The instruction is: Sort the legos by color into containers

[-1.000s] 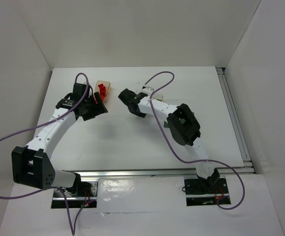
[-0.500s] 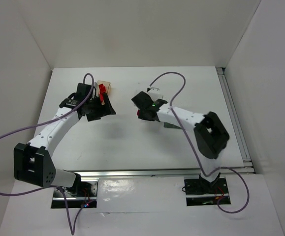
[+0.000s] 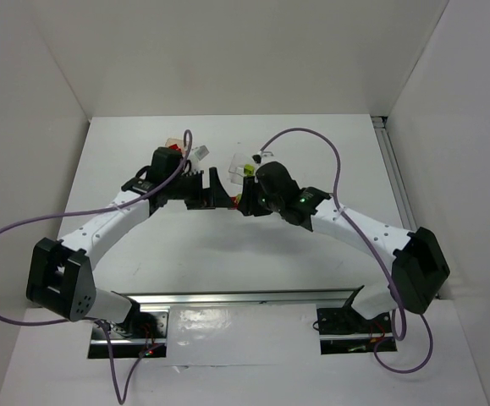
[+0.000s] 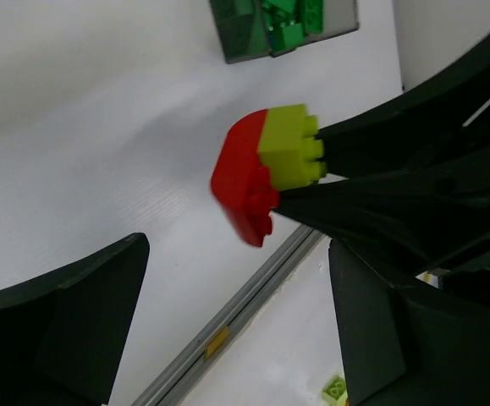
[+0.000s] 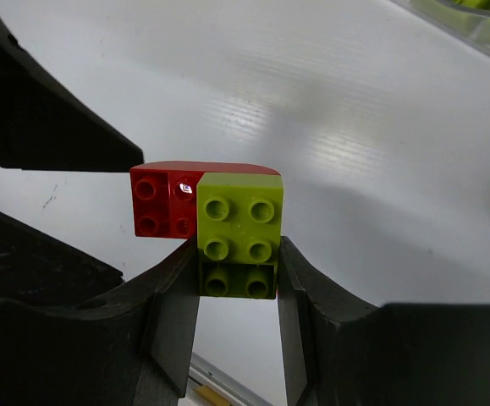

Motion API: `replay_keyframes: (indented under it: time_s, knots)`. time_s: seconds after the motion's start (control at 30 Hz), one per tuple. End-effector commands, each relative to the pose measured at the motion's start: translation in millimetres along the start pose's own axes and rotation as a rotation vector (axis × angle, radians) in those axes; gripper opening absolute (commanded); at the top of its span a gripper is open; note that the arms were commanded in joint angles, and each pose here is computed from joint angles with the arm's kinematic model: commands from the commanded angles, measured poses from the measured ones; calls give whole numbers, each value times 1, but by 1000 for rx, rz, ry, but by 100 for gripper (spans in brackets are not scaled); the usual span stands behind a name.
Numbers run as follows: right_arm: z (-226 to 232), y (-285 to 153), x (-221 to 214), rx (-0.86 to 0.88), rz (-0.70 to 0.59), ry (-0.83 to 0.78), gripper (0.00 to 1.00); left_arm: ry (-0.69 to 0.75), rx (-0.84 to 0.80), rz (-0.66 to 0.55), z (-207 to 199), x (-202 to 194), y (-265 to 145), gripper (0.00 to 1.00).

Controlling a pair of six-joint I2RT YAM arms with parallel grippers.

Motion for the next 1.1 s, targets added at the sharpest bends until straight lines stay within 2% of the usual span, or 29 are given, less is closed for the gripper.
replay_keyframes:
  time_s: [0.0,0.23,0.3,0.5,0.6,0.67,0.7,0.77,0.8,1.03,1.07]
  knots:
    - [21,-9,11,111,-26,-37,36,123,-122,-82,-23,16,-6,94]
    - [21,-19,13,113,-29,-46,36,106,-126,-57,-15,10,5,83]
    - [21,-19,13,113,-29,-56,36,112,-140,-75,-18,14,5,74]
    - [24,-22,12,133,-23,-56,36,70,-181,-53,-19,12,17,70]
    - [22,-23,11,124,-15,-66,36,65,-214,-63,-23,15,18,53]
    - [18,-22,10,109,-15,-75,36,55,-224,-60,-25,17,19,37]
    - [15,-22,11,89,-22,-74,36,55,-216,-64,-26,22,18,19]
    - [16,-28,16,91,-47,-73,36,61,-175,-56,-20,24,20,4]
    - [13,-27,16,76,-50,-73,35,50,-149,-43,-16,25,16,0]
    - [15,-45,31,74,-123,-66,35,-65,49,-8,34,26,3,0]
    - [16,-50,35,67,-136,-65,35,-119,107,11,51,20,-5,0]
Point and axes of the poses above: each gripper's point midway between its finger pads, its own y axis out along the fingers, its own z axis along the line the jaws close on, x = y × z, the point moved 2 cm from there along -y, back along the fingers, and after that the axes turned 15 degrees about y, right-handed, at the moved point
